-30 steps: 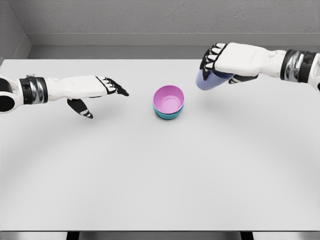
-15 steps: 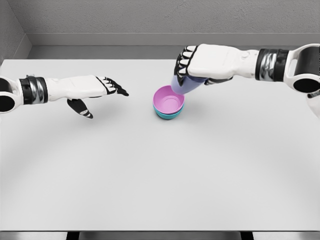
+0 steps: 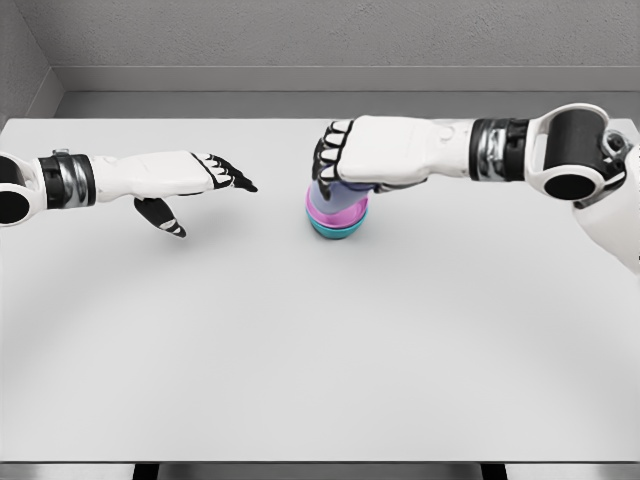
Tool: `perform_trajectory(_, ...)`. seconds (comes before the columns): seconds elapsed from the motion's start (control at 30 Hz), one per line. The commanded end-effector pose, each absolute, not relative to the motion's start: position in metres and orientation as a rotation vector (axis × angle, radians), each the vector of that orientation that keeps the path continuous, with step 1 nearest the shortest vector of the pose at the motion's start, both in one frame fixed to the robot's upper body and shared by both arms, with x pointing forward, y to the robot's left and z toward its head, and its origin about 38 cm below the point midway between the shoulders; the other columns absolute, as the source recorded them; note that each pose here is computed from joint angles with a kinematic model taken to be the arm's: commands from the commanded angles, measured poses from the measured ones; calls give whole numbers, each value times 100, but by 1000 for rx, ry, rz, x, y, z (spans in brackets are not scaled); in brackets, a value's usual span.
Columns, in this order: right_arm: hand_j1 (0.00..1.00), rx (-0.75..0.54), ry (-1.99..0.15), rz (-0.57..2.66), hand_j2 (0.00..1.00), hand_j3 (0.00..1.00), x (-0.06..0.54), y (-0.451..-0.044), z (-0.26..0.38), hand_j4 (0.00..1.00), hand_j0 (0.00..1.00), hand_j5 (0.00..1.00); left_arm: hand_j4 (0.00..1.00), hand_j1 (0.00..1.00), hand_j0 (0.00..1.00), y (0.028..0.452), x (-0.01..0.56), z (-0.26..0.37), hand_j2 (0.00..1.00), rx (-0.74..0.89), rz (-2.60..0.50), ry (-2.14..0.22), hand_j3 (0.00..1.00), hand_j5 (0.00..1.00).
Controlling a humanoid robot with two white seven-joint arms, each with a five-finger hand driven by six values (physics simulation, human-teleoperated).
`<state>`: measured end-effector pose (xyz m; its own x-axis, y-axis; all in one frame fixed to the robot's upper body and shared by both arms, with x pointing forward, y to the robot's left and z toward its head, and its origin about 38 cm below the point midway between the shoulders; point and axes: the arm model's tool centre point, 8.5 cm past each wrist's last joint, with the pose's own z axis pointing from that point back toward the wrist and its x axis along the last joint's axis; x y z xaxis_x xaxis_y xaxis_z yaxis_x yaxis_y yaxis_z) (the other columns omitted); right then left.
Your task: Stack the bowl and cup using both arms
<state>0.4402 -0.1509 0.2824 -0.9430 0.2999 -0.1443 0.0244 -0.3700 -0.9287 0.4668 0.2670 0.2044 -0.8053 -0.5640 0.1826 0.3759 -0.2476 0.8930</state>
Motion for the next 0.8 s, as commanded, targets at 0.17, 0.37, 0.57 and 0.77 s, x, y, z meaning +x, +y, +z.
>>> perform_trajectory(0.17, 55, -405, -1621, 2394, 55, 55, 450, -155, 270, 55, 55, 55, 100, 100, 100, 267, 467, 206, 100, 233, -2076, -1426, 100, 100)
perform_trajectory(0.37, 56, -391, -1621, 2386, 56, 56, 452, -151, 266, 56, 56, 56, 100, 100, 100, 268, 467, 205, 100, 232, -2077, -1425, 100, 100)
perform_trajectory(0.57, 56, -382, -1610, 2377, 56, 56, 455, -151, 261, 56, 56, 56, 100, 100, 100, 268, 467, 205, 100, 232, -2077, -1425, 100, 100)
perform_trajectory(0.77, 56, -384, -1581, 2362, 56, 56, 463, -151, 255, 56, 56, 56, 100, 100, 100, 268, 467, 205, 100, 232, -2077, -1425, 100, 100)
